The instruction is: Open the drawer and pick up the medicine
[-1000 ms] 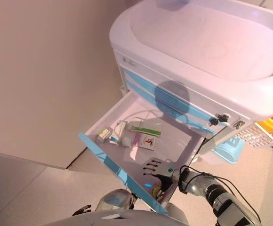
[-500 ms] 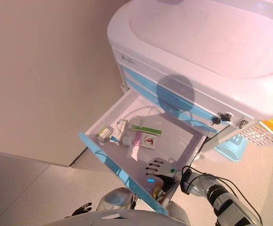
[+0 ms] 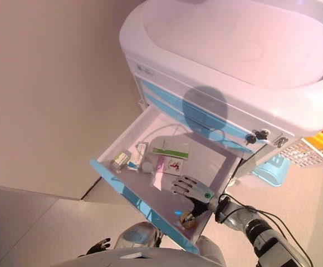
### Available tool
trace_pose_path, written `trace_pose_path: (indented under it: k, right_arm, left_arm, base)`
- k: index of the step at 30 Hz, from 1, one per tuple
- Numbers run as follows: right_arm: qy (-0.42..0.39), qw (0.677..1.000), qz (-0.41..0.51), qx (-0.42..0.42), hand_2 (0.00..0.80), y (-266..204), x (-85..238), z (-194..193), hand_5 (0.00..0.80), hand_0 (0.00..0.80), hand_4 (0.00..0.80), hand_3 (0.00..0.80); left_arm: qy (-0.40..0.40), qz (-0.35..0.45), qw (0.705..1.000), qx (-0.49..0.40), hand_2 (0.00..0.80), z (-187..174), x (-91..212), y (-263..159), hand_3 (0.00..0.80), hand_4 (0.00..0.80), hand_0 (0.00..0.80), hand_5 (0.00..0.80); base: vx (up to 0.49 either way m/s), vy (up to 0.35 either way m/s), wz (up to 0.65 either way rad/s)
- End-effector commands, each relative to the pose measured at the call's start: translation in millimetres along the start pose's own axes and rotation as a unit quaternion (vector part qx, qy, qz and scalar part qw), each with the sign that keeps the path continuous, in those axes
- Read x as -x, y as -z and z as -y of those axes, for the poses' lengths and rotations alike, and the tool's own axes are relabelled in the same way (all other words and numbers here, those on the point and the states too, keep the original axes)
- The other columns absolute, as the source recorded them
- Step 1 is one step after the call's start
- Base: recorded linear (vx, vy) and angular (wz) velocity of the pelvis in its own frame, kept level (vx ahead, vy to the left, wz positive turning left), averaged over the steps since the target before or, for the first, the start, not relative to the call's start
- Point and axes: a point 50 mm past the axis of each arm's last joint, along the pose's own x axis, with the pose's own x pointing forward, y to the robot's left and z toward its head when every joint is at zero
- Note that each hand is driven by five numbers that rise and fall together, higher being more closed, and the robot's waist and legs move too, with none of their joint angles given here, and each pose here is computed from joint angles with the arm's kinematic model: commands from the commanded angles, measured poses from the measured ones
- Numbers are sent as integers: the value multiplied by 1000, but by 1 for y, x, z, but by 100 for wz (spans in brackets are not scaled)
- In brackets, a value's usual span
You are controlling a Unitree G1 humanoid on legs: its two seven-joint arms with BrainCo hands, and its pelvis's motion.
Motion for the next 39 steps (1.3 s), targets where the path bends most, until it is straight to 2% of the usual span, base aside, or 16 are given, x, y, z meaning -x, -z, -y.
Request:
trace_pose_path:
  k: [1, 14, 22, 28, 39]
  right_arm:
    - [93, 995, 18, -19, 0, -9, -8, 24, 0, 0, 0, 0]
    - [122, 990, 62, -39, 0, -16, -10, 51, 0, 0, 0, 0]
    - [27, 993, 114, -14, 0, -23, -3, 39, 0, 0, 0, 0]
    - [-36, 993, 116, 8, 0, -20, 0, 19, 0, 0, 0, 0]
    - [-77, 991, 108, 38, 0, -17, 5, -4, 0, 0, 0, 0]
  left_arm:
    - [5, -13, 1000, -3, 0, 7, 2, 11, 0, 0, 0, 0]
    - [8, -11, 1000, 1, 0, 4, 3, 10, 0, 0, 0, 0]
    - [2, -7, 1000, -5, 0, -4, 2, 6, 0, 0, 0, 0]
    - [-1, -2, 1000, -16, 0, -8, 1, -1, 0, 0, 0, 0]
    - [-1, 8, 1000, -24, 0, -6, -1, -7, 0, 0, 0, 0]
  base:
    - [8, 8, -4]
    - [-5, 6, -5]
    - [-4, -13, -1]
    - [-18, -36, 0]
    - [-2, -3, 0]
